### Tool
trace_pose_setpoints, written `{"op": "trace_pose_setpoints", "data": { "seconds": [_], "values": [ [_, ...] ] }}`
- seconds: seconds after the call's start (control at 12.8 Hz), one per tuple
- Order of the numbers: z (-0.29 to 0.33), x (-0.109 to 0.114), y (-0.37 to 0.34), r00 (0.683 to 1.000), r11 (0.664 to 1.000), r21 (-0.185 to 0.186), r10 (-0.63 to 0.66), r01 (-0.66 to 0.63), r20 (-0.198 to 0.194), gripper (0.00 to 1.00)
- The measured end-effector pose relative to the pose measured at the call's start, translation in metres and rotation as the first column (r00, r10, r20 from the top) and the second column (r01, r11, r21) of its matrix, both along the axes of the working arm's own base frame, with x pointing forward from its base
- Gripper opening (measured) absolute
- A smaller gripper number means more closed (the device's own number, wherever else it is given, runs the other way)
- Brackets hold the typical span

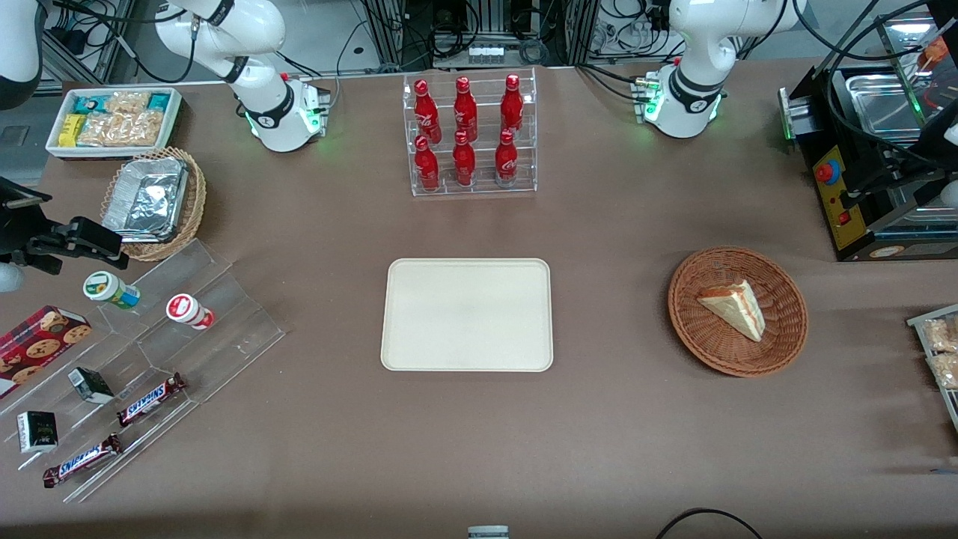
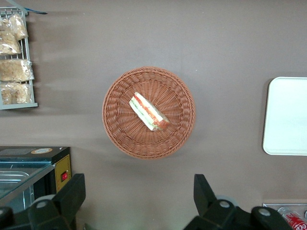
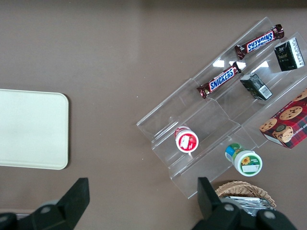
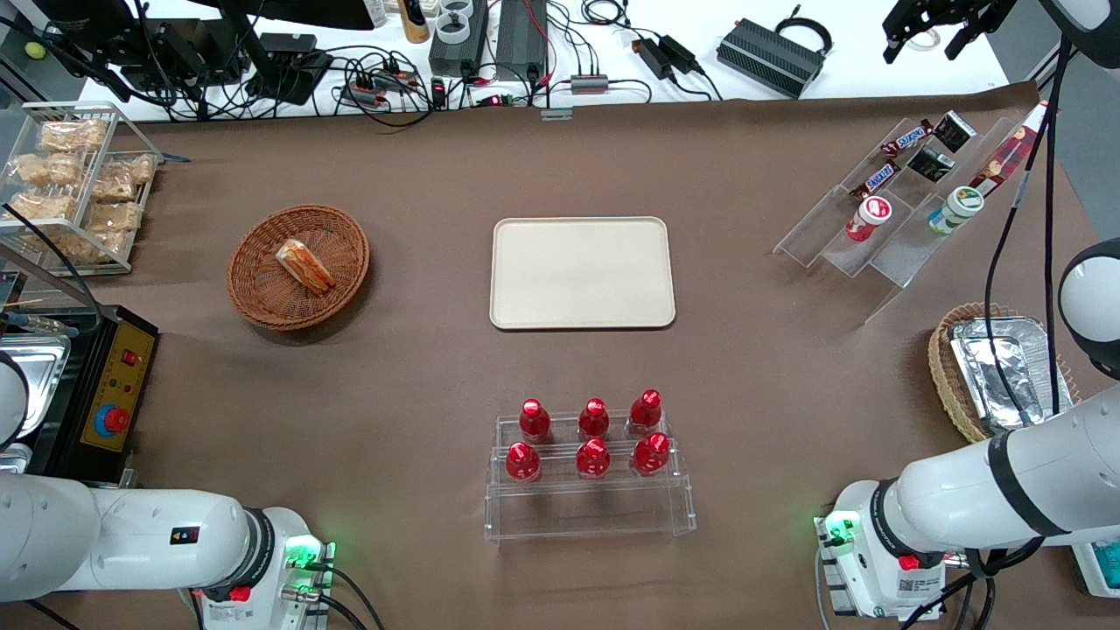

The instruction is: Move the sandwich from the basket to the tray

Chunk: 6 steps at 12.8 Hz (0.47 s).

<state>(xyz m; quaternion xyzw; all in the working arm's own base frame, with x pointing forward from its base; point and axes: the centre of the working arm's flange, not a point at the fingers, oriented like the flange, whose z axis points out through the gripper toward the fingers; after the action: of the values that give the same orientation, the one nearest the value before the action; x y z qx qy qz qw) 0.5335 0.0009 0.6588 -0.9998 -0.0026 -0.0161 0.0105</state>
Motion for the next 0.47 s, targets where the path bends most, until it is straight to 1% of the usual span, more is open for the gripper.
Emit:
{"op": "trace_pose_setpoints", "data": {
  "seconds": [0.31, 0.47],
  "values": [
    [-0.006, 0.000, 0.001, 1.000, 1.000, 0.000, 0.002, -0.002, -0.031, 1.00],
    [-0.022, 0.007, 0.007, 0.998, 1.000, 0.001, 0.026, -0.026, -0.064, 1.00]
  ]
}}
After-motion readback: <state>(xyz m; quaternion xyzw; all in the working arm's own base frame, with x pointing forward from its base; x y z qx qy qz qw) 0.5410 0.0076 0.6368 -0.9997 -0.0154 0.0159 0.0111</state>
